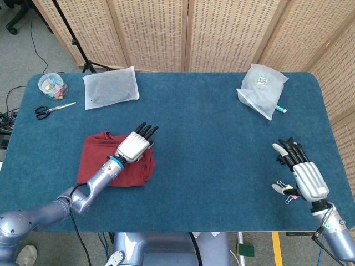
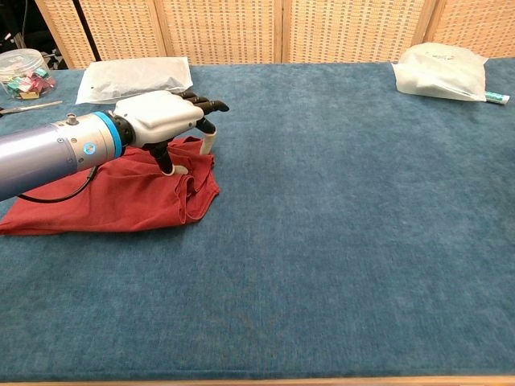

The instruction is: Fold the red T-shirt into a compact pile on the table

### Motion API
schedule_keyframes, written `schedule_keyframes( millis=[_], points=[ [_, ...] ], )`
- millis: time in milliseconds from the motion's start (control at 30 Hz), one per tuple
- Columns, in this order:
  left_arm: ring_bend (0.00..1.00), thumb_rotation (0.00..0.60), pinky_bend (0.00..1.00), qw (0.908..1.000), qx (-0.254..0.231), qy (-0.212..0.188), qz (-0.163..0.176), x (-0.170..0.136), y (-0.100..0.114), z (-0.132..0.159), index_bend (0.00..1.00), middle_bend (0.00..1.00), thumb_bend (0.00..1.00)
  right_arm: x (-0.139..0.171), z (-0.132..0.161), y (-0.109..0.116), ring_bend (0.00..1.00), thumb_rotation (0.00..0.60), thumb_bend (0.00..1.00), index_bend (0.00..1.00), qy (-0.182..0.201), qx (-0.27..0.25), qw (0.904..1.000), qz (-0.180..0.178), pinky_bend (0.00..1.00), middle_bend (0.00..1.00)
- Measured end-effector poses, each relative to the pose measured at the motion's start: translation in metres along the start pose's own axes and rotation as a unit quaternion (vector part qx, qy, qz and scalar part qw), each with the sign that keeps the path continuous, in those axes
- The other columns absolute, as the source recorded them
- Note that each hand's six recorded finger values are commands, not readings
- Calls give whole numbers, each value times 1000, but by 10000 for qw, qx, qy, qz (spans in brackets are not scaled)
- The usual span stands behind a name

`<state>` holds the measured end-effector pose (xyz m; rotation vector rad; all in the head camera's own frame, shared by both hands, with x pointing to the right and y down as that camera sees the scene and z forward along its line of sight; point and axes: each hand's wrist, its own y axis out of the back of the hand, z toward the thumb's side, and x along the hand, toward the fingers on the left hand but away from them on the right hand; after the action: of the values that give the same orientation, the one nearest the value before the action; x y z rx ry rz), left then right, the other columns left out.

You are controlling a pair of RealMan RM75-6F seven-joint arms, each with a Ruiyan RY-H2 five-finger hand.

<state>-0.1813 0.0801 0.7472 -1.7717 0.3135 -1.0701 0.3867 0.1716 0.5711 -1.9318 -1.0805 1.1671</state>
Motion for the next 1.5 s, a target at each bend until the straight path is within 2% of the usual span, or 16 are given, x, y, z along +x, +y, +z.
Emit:
schedule_keyframes(
  millis=[367, 800, 1167, 1500],
  points=[
    [0, 600, 0, 9999, -53, 33, 80, -2, 0, -3, 621, 0, 420, 0, 0, 0, 0, 600, 0, 0, 0, 1, 10000, 8, 0, 0],
    [0, 600, 0, 9996, -169, 83, 191, -4, 4, -9, 726, 0, 476, 0, 0, 0, 0, 600, 0, 0, -5, 4, 10000, 2, 0, 0],
    [0, 600, 0, 9984, -220, 195, 483, -8, 26, -26, 731, 0, 479, 1, 1, 0, 0, 600, 0, 0, 16, 7, 10000, 7, 0, 0],
    [0, 600, 0, 9982, -45, 337, 498, 0, 35, -35, 731, 0, 452, 0, 0, -1, 0, 600, 0, 0, -4, 14, 10000, 29, 0, 0]
  ],
)
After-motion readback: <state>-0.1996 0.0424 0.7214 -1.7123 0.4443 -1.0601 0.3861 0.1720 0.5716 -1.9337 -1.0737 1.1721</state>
